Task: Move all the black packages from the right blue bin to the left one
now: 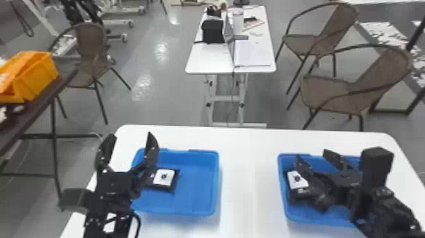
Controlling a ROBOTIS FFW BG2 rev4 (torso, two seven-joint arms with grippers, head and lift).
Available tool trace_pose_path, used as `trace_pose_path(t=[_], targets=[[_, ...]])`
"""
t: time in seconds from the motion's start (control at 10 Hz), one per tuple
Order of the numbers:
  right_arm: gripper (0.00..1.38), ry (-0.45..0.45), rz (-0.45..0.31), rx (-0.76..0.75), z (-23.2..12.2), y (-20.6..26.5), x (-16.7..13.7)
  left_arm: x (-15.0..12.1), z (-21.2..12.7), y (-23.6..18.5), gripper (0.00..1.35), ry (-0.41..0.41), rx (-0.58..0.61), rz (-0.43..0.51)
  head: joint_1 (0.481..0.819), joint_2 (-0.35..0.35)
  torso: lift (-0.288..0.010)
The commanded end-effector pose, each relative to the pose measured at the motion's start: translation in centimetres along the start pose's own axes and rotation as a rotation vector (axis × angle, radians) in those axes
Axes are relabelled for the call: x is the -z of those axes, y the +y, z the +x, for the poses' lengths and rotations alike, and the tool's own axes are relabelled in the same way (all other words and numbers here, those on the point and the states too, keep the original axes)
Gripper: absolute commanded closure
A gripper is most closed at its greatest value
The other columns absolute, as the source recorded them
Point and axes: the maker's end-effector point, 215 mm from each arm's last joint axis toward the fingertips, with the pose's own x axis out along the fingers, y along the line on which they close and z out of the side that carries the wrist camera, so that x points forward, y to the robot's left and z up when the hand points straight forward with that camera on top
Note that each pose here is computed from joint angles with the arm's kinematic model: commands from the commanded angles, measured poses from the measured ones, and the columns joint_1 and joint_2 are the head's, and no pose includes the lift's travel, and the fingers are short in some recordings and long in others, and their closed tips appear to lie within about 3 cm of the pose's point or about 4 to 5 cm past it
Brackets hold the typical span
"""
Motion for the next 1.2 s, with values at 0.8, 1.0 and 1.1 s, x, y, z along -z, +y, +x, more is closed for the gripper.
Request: trace_pose_path(t=[0.8,1.0,1.1], targets=[[0.33,0.234,0.019,0.148,-0.3,-7.5,13.4,-1.4,-1.1,1.3,0.16,-0.006,-0.031,0.006,0.695,0.021,0.000],[0.33,0.247,-0.020,0.076,1.8,-6.0,12.9,-1.3,-1.1,1.3,0.16,-0.002,-0.030,0.008,0.695,0.025,0.000],[0.33,0.250,-0.025,0.060,2.5,-5.5,12.7,-1.3,-1.0,1.0,0.16,-0.003,-0.026,0.005,0.695,0.035,0.000]])
